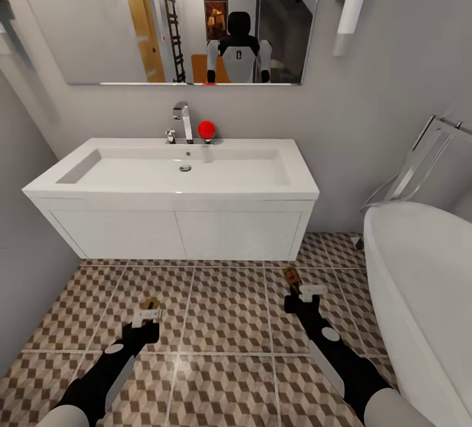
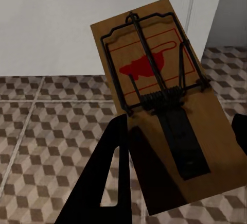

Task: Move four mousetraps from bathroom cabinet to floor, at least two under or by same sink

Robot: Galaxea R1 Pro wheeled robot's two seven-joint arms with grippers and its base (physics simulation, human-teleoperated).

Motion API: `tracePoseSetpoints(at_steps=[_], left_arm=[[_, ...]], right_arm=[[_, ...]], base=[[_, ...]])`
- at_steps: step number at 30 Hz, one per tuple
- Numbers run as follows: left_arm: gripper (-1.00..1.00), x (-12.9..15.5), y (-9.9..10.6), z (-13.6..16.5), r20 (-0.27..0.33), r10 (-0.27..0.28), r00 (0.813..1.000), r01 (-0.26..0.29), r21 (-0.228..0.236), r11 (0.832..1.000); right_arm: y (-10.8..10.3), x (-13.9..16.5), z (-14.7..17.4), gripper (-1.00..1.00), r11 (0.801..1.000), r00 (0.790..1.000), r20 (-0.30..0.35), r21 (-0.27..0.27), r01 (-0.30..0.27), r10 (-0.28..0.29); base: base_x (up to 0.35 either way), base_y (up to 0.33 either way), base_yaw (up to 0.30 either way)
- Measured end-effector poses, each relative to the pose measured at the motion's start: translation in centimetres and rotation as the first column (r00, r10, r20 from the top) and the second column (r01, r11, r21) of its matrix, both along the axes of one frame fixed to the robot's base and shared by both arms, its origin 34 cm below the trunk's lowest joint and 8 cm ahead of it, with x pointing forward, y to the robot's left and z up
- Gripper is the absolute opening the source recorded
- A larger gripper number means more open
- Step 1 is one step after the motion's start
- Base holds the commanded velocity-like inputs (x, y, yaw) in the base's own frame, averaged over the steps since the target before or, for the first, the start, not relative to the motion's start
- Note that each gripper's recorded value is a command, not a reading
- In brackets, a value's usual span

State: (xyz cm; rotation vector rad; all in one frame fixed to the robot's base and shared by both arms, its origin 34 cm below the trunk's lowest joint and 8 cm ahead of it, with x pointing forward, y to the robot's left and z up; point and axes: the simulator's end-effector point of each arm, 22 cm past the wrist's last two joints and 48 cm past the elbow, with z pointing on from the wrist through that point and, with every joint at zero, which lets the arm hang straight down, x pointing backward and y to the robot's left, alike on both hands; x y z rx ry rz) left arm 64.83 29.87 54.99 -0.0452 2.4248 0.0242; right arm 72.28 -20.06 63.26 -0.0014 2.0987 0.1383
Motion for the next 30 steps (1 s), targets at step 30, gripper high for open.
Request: tracePoseSetpoints(at_steps=[30], left_arm=[[-1.00,-0.3,-0.8,-0.4,-0.011,0.015,1.000,-0.015,-0.021,1.000]], right_arm=[[0.5,0.5,0.2,-1.00,0.995,0.998,-0.014,-0.075,-0.063,0.063]], base=[[0.000,0.000,0.000]])
